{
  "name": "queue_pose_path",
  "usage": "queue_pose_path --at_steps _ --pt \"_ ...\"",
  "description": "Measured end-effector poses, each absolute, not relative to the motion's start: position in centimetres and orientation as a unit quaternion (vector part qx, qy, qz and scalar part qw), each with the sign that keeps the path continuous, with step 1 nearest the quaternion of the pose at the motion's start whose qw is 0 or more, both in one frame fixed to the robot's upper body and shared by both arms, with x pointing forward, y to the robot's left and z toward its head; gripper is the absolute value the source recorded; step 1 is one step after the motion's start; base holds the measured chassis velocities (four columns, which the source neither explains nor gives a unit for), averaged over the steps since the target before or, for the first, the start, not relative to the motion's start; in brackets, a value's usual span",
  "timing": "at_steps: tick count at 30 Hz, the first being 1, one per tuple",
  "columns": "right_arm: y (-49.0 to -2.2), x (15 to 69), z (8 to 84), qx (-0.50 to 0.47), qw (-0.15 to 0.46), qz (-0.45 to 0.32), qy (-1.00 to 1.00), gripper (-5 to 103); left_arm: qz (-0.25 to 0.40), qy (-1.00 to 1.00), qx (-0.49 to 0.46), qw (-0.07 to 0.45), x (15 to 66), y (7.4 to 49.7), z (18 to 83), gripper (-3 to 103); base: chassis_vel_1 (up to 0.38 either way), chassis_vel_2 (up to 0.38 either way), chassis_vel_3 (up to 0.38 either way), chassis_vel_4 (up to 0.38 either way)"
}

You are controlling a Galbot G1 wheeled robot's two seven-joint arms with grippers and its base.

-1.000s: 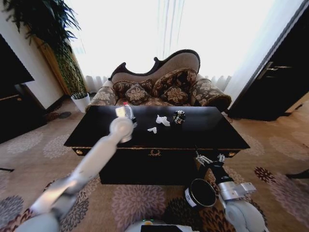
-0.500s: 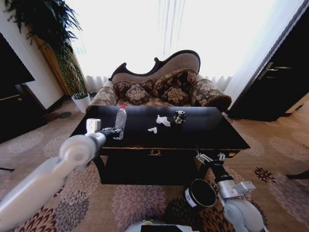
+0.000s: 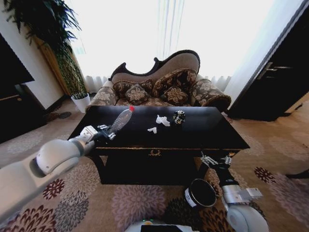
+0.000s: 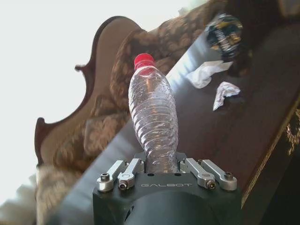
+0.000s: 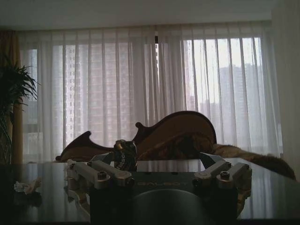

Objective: Move to the front of the table and place the trash on the table into the trash bin.

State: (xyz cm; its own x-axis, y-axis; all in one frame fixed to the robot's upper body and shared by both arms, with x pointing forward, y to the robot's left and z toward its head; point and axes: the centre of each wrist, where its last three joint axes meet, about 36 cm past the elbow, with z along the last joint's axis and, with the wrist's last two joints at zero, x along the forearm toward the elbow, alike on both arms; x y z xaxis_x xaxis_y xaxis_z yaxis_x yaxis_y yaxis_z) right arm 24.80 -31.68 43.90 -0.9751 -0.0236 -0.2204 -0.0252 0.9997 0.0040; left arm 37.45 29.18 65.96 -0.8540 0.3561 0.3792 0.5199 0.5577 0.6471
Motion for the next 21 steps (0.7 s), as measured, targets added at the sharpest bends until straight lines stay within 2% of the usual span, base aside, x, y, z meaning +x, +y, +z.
queue_pose_path --at_steps 1,2,4,5,6,9,10,13,21 --pt "-31.7 24.8 43.9 -0.012 0.111 0.003 0.994 100 -0.398 -0.877 -0.25 0.103 37.5 29.2 66.0 28 0.0 0.0 0.0 0.0" --pt "-31.8 25.0 43.9 -0.012 0.127 -0.037 0.991 100 -0.413 -0.867 -0.26 0.098 37.4 29.4 66.1 28 0.0 0.0 0.0 0.0" --pt "-33.3 25.9 43.2 -0.01 0.182 -0.169 0.969 100 -0.425 -0.848 -0.302 0.097 37.0 29.7 66.0 28 0.0 0.0 0.0 0.0" --pt "-33.3 25.9 43.2 -0.01 0.182 -0.169 0.969 100 -0.425 -0.848 -0.302 0.097 37.0 29.7 66.0 28 0.0 0.0 0.0 0.0" --pt "-34.9 26.8 42.6 -0.011 0.228 -0.259 0.938 100 -0.424 -0.836 -0.334 0.096 36.5 29.7 66.0 28 0.0 0.0 0.0 0.0" --pt "-37.4 27.9 41.7 -0.024 0.265 -0.399 0.877 100 -0.411 -0.824 -0.379 0.098 35.7 29.4 66.0 28 0.0 0.0 0.0 0.0" --pt "-37.4 27.9 41.7 -0.024 0.265 -0.399 0.877 100 -0.411 -0.824 -0.379 0.098 35.7 29.4 66.0 28 0.0 0.0 0.0 0.0" --pt "-39.3 28.1 41.0 -0.046 0.282 -0.506 0.814 100 -0.369 -0.824 -0.414 0.119 34.8 28.8 66.1 28 0.0 0.0 0.0 0.0" --pt "-40.2 28.0 39.8 -0.07 0.317 -0.585 0.743 100 -0.291 -0.825 -0.458 0.156 33.0 27.5 66.0 28 0.0 0.0 0.0 0.0"
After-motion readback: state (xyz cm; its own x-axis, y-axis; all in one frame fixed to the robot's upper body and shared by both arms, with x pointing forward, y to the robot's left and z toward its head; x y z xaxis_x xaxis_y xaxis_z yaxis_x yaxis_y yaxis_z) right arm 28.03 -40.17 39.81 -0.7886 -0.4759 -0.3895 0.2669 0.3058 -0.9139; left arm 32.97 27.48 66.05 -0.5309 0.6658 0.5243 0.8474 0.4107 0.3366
